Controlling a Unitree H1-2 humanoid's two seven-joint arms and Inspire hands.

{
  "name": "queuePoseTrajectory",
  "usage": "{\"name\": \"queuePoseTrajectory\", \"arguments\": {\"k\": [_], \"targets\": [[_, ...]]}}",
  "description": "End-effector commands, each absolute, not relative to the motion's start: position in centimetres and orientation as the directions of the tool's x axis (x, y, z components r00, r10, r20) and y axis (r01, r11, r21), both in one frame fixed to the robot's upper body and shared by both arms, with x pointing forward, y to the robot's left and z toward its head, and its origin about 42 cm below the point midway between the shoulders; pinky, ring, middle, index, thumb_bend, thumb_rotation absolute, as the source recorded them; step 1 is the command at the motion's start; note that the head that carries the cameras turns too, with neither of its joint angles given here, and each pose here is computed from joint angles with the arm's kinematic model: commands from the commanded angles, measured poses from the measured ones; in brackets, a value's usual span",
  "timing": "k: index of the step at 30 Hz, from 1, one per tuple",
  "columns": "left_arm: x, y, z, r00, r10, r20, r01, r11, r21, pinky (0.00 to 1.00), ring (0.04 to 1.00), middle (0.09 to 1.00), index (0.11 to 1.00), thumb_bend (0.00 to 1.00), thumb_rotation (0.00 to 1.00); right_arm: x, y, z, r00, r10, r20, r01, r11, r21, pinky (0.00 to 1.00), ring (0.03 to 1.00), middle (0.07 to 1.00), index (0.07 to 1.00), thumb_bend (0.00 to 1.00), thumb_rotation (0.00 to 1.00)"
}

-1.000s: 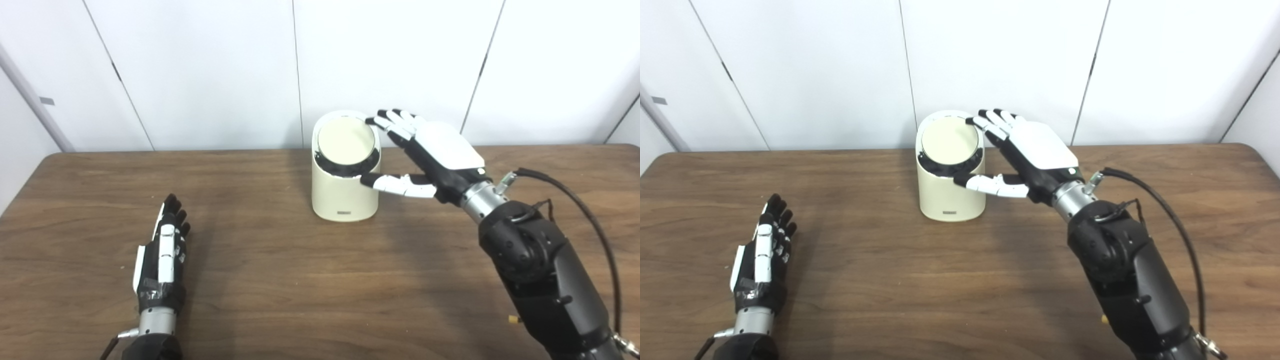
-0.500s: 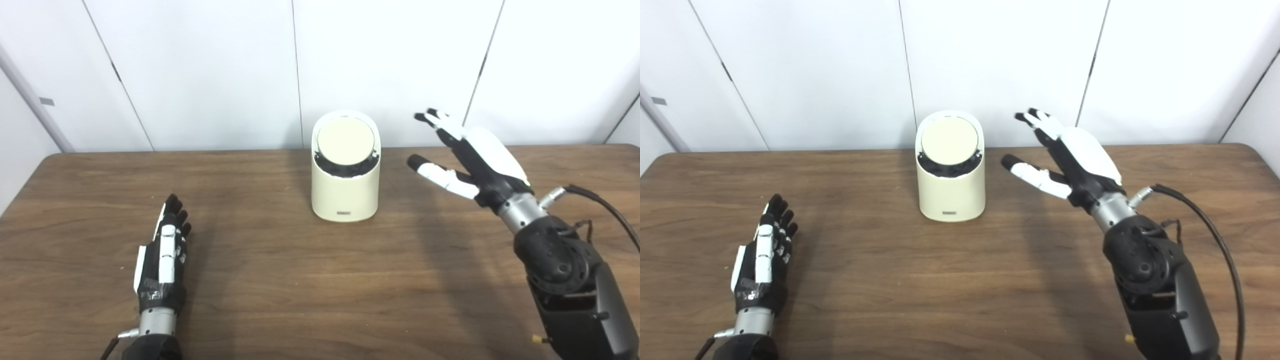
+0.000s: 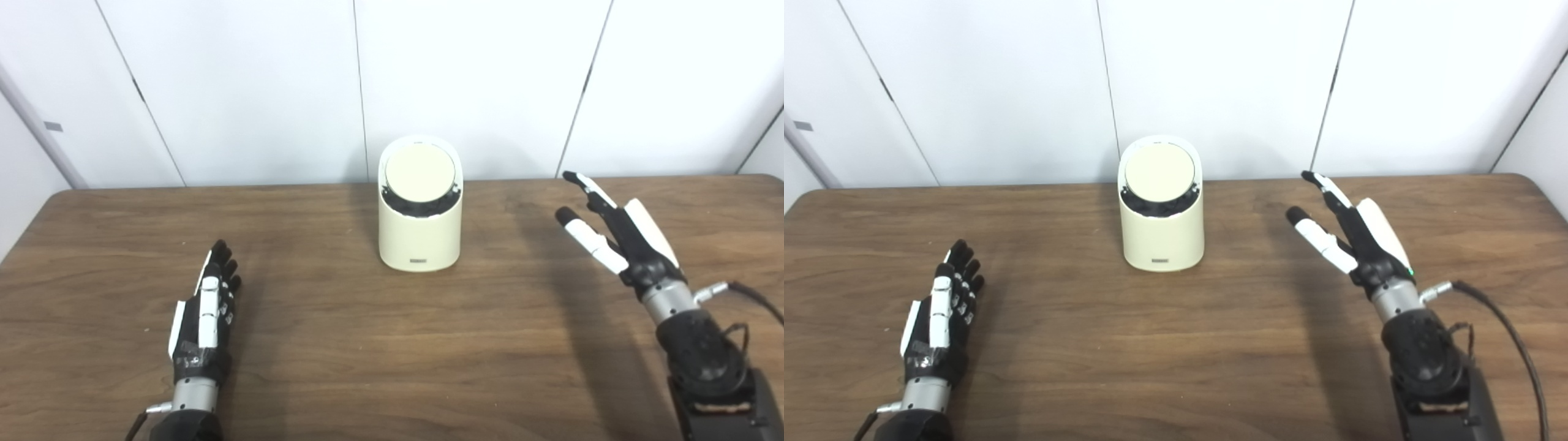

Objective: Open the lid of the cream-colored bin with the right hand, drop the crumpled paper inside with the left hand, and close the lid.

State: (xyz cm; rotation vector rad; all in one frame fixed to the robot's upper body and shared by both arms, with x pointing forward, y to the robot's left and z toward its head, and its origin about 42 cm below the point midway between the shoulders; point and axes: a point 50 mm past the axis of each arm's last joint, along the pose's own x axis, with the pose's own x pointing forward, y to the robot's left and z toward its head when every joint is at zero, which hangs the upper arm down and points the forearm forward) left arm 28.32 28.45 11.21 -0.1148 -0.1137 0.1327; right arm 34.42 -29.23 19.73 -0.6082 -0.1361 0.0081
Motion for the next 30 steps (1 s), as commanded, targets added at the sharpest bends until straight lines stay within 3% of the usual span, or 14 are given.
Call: {"name": "queuePoseTrajectory", "arguments": {"k": [1,10,15,19,30], "targets": [[27.2,29.1,10.3,0.987,0.138,0.083,-0.129,0.986,-0.105,1.0,1.0,1.0,1.0,0.44,0.91,34.6,-29.4,20.8,0.977,0.042,0.211,0.072,0.86,-0.506,0.95,0.959,0.959,0.936,0.57,1.0],[26.8,29.4,10.2,0.986,0.14,0.085,-0.133,0.987,-0.085,1.0,1.0,1.0,1.0,0.46,0.91,33.8,-28.7,18.6,0.987,-0.023,0.159,0.067,0.959,-0.275,1.0,0.985,0.973,0.949,0.52,1.0],[26.8,29.5,10.2,0.986,0.135,0.093,-0.129,0.989,-0.071,1.0,1.0,1.0,1.0,0.45,0.92,33.5,-27.8,18.1,0.987,-0.033,0.154,0.066,0.974,-0.217,1.0,0.983,0.974,0.946,0.46,1.0],[26.7,29.6,10.3,0.986,0.133,0.096,-0.129,0.991,-0.048,1.0,1.0,1.0,1.0,0.44,0.93,33.0,-27.3,17.2,0.986,-0.033,0.162,0.051,0.993,-0.107,1.0,0.995,0.984,0.956,0.48,1.0],[26.4,30.1,10.3,0.983,0.15,0.108,-0.145,0.988,-0.055,1.0,1.0,1.0,0.999,0.46,0.92,31.1,-26.7,15.8,0.993,-0.031,0.115,0.031,1.0,-0.001,1.0,1.0,0.995,0.967,0.51,1.0]]}}
